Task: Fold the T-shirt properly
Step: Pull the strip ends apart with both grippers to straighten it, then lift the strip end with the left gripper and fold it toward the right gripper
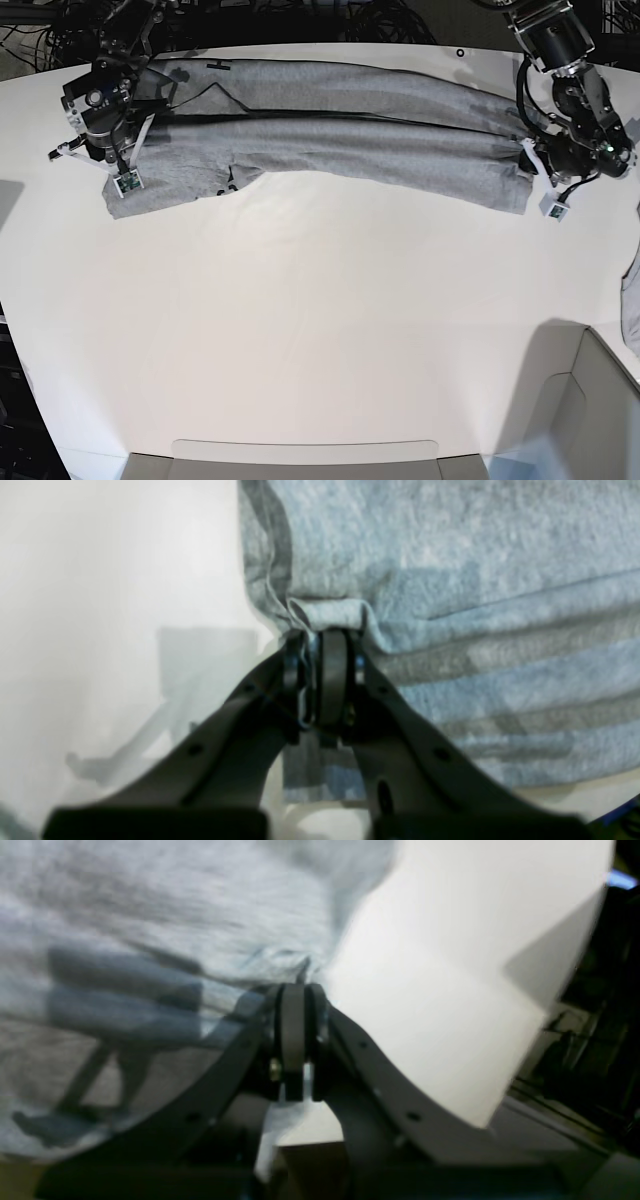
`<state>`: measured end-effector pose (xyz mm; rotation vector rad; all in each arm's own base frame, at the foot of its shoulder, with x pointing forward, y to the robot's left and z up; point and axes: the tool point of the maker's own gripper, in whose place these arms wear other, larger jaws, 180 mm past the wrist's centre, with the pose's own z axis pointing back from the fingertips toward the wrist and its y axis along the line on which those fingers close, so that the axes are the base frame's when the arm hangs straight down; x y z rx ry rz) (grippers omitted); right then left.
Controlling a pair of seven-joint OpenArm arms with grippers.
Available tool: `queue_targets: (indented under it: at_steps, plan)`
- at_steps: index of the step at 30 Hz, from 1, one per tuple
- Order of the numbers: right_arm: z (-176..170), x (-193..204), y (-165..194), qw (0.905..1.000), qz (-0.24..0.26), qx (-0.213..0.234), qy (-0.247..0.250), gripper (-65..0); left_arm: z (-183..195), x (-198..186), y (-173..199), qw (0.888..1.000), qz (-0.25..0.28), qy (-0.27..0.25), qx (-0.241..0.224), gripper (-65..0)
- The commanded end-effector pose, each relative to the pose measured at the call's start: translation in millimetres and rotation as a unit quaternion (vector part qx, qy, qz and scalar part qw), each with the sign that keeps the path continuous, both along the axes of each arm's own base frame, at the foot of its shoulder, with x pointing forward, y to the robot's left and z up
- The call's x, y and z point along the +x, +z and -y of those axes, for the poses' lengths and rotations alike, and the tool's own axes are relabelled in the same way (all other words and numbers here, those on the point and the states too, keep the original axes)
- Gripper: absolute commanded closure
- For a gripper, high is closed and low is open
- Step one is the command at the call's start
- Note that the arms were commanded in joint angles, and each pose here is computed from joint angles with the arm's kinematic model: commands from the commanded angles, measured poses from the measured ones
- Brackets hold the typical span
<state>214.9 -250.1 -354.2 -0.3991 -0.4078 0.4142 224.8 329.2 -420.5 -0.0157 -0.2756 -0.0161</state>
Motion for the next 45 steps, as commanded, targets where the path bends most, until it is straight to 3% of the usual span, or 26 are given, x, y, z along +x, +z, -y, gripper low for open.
queue_targets:
  at_steps: [1,7,10,16,23,31,38,45]
  plan:
    - [-1,5,9,0.9999,0.015,-0.001,0.007,-7.1,-18,6,14,1.000,0.007,0.004,0.028,0.0]
    - [-13,17,16,0.9987,0.040,0.025,0.019,-23.6,-18,8,15,1.000,0.007,0.001,0.030,0.0]
    - [-15,19,16,0.9983,0.044,0.032,0.021,-27.5,-19,24,25,0.999,0.026,0.002,0.031,0.0]
    - [-13,16,15,0.9984,0.042,0.033,0.017,-28.0,-19,33,32,0.999,0.039,0.000,0.033,0.0]
    - [21,14,25,0.9968,0.064,0.023,-0.042,-28.1,-11,26,49,0.996,0.064,-0.022,0.063,0.0]
    - [26,18,30,0.9958,0.073,0.022,-0.052,-28.1,46,18,72,0.986,0.111,-0.092,0.085,0.0]
    - [26,18,22,0.9961,0.063,0.030,-0.055,-28.1,109,7,66,0.981,0.119,-0.145,0.047,0.0]
    - [25,16,12,0.9965,0.049,0.038,-0.056,-28.0,190,2,62,0.964,0.128,-0.232,-0.011,0.0]
